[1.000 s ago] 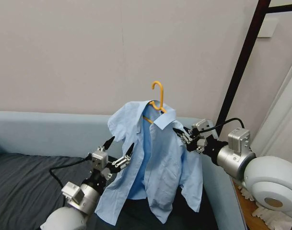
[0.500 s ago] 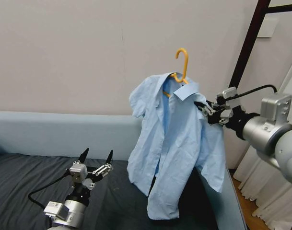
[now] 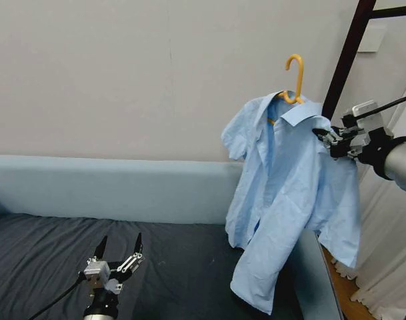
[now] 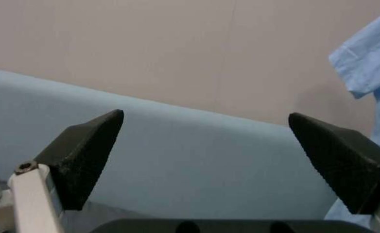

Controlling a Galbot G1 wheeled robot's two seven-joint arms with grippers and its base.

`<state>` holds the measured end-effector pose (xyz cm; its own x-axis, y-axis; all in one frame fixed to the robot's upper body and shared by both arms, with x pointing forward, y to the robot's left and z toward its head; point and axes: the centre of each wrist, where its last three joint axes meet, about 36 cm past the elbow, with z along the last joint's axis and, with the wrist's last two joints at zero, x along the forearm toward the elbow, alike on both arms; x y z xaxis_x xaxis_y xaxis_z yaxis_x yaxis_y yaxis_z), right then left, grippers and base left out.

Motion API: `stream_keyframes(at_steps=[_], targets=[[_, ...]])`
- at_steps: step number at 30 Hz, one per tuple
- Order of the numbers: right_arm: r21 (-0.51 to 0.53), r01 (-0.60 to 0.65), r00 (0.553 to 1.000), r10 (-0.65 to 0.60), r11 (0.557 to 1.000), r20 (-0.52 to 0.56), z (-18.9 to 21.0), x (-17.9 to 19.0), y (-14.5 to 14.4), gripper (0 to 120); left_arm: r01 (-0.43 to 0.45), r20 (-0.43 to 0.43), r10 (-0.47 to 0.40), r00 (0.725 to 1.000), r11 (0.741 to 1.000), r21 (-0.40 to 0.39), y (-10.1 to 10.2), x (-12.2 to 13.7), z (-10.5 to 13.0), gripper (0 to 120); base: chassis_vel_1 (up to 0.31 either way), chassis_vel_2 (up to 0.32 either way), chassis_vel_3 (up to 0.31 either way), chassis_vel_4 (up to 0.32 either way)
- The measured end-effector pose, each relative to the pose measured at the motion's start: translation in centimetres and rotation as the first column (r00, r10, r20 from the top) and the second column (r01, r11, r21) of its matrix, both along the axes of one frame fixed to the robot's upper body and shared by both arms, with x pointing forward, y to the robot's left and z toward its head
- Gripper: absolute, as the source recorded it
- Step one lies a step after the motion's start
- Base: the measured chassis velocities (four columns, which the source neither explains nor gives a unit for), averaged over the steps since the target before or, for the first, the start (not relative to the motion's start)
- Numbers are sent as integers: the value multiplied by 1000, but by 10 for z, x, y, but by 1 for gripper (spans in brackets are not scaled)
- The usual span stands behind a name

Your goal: Pick up the clothes from the sofa and hang them on the clothes hanger.

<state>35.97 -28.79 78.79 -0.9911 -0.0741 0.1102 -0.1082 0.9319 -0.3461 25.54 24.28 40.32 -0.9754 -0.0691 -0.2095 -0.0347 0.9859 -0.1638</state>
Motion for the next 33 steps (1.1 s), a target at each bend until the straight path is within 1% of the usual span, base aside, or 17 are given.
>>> stream_keyframes(at_steps=[3,5,6,8,12,13,17,18,19,20,21,24,25,28,30,31,33], targets=[[-19,35,999,-34,999,14,-5,7,-5,7,-2,6,2,1000,1000,17,2,-8,-4,100,0,0,0,0],[-26,67,997,-66,997,40,-11,19,-12,7,0,13,-1,1000,999,42,-3,-18,-10,100,0,0,0,0],[-26,67,997,-66,997,40,-11,19,-12,7,0,13,-1,1000,999,42,-3,-18,-10,100,0,0,0,0],[12,98,993,-98,995,71,-7,32,-25,7,8,15,-9,1000,999,51,-11,-23,-13,100,0,0,0,0],[56,181,982,-184,982,40,-28,48,-54,7,18,16,-19,1000,998,65,-22,-29,-20,100,0,0,0,0],[56,181,982,-184,982,40,-28,48,-54,7,18,16,-19,1000,998,65,-22,-29,-20,100,0,0,0,0],[78,291,957,-288,954,-48,-50,53,-84,7,22,11,-22,1000,997,74,-23,-31,-24,100,0,0,0,0],[78,291,957,-288,954,-48,-50,53,-84,7,22,11,-22,1000,997,74,-23,-31,-24,100,0,0,0,0],[79,313,949,-309,947,-57,-52,53,-91,7,21,10,-22,1000,997,75,-23,-30,-25,100,0,0,0,0],[82,347,937,-343,934,-62,-53,54,-103,7,23,5,-23,1000,997,75,-23,-30,-27,100,0,0,0,0],[82,347,937,-343,934,-62,-53,54,-103,7,23,5,-23,1000,997,75,-23,-30,-27,100,0,0,0,0],[92,412,911,-409,907,-48,-49,56,-130,7,33,-6,-32,999,997,69,-27,-29,-34,100,0,0,0,0],[92,412,911,-409,907,-48,-49,56,-130,7,33,-6,-32,999,997,69,-27,-29,-34,100,0,0,0,0],[116,450,893,-450,886,-28,-39,57,-150,7,40,-11,-40,999,997,63,-31,-27,-38,100,0,0,0,0],[115,472,881,-474,874,-13,-34,60,-161,7,46,-13,-46,999,997,62,-32,-26,-40,100,0,0,0,0],[115,472,881,-474,874,-13,-34,60,-161,7,46,-13,-46,999,997,62,-32,-26,-40,100,0,0,0,0],[104,495,866,-499,863,14,-27,67,-175,7,53,-16,-52,999,997,60,-34,-25,-40,100,0,0,0,0]])
